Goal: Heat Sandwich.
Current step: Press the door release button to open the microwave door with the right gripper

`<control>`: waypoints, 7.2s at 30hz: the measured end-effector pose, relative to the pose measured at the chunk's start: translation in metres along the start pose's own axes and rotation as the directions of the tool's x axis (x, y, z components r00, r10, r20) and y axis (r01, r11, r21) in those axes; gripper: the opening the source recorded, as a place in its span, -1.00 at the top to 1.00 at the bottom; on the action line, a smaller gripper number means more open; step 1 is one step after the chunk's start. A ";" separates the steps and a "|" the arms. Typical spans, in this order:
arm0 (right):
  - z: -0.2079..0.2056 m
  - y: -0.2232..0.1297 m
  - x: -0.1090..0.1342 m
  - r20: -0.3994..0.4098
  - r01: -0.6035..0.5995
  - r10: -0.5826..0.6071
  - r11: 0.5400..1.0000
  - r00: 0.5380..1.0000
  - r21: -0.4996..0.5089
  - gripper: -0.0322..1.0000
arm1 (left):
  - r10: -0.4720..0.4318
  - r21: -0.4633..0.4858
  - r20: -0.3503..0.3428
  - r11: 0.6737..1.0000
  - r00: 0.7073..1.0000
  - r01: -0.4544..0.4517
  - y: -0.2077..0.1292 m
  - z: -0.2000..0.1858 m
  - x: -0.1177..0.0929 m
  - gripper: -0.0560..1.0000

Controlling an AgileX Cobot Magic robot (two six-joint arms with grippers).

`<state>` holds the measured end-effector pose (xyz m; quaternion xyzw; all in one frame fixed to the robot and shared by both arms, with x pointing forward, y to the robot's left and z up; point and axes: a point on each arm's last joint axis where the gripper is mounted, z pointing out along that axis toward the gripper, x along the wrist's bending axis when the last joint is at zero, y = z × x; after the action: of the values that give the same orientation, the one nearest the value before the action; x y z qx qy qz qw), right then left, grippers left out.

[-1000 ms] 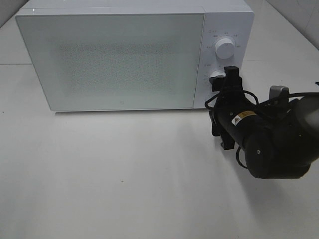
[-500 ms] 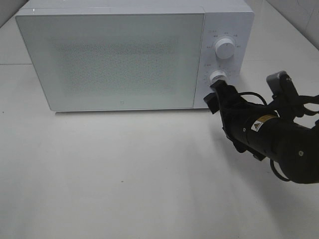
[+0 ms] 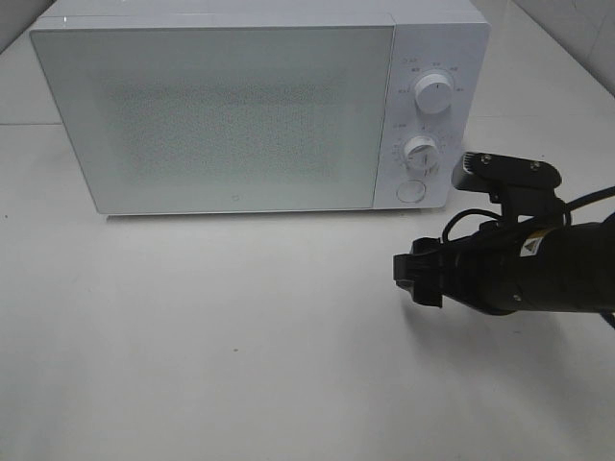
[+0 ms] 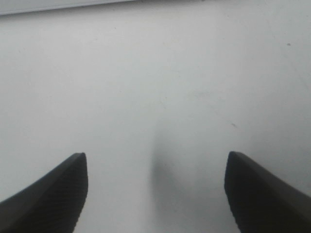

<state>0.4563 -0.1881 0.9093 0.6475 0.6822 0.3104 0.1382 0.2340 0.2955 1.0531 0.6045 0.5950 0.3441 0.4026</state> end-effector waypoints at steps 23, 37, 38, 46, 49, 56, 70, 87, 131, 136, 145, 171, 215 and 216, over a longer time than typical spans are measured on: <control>-0.087 0.026 -0.003 -0.101 0.230 -0.217 0.962 0.971 0.146 -0.52 | 0.000 0.000 0.000 1.000 1.000 0.000 0.000 0.000 0.000 -0.95; -0.184 -0.004 -0.009 -0.136 0.273 -0.261 0.959 0.956 0.078 -0.52 | 0.000 0.000 0.000 1.000 1.000 0.000 0.000 0.000 0.000 -0.95; -0.184 -0.004 -0.009 -0.136 0.273 -0.261 0.959 0.956 0.078 -0.52 | 0.000 0.000 0.000 1.000 1.000 0.000 0.000 0.000 0.000 -0.95; -0.230 -0.031 -0.031 -0.007 0.261 -0.261 0.965 0.965 -0.019 -0.52 | 0.000 0.000 0.000 1.000 1.000 0.000 0.000 0.000 0.000 -0.95; -0.240 -0.039 -0.039 0.057 0.212 -0.210 0.976 0.976 -0.042 -0.52 | 0.000 0.000 0.000 1.000 1.000 0.000 0.000 0.000 0.000 -0.95; -0.257 -0.062 -0.050 0.179 0.148 -0.114 0.970 0.977 -0.191 -0.52 | 0.000 0.000 0.000 1.000 1.000 0.000 0.000 0.000 0.000 -0.95; -0.270 -0.093 -0.053 0.240 0.138 -0.051 0.921 0.970 -0.363 -0.52 | 0.000 0.000 0.000 1.000 1.000 0.000 0.000 0.000 0.000 -0.95; -0.270 -0.093 -0.053 0.236 0.137 -0.052 0.922 0.970 -0.363 -0.52 | 0.000 0.000 0.000 1.000 1.000 0.000 0.000 0.000 0.000 -0.95; -0.184 0.036 -0.059 0.210 0.124 -0.057 0.939 0.976 -0.320 -0.52 | -0.001 0.000 0.001 1.000 1.000 0.001 0.000 0.000 0.000 -0.95; -0.170 0.046 -0.061 0.209 0.127 -0.058 0.933 0.976 -0.335 -0.52 | -0.001 0.000 0.001 1.000 1.000 0.001 0.000 0.000 0.000 -0.95; -0.144 0.064 -0.065 0.205 0.133 -0.057 0.916 0.977 -0.378 -0.52 | -0.001 0.000 0.001 1.000 1.000 0.001 0.000 0.000 0.000 -0.95; -0.072 0.048 -0.072 0.211 0.190 -0.084 0.808 0.974 -0.557 -0.52 | -0.001 0.000 0.001 1.000 1.000 0.001 0.000 0.000 0.000 -0.95; -0.001 -0.010 -0.001 0.172 0.115 -0.029 0.849 0.985 -0.516 -0.52 | -0.001 0.000 0.001 1.000 1.000 0.001 0.000 0.000 0.000 -0.95; -0.001 -0.010 -0.001 0.172 0.115 -0.029 0.849 0.985 -0.516 -0.52 | -0.001 0.000 0.001 1.000 1.000 0.001 0.000 0.000 0.000 -0.95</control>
<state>0.4475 -0.1889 0.9040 0.5816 0.5825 0.4268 0.3746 0.2340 0.2954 1.0531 0.6045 0.5950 0.3437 0.4030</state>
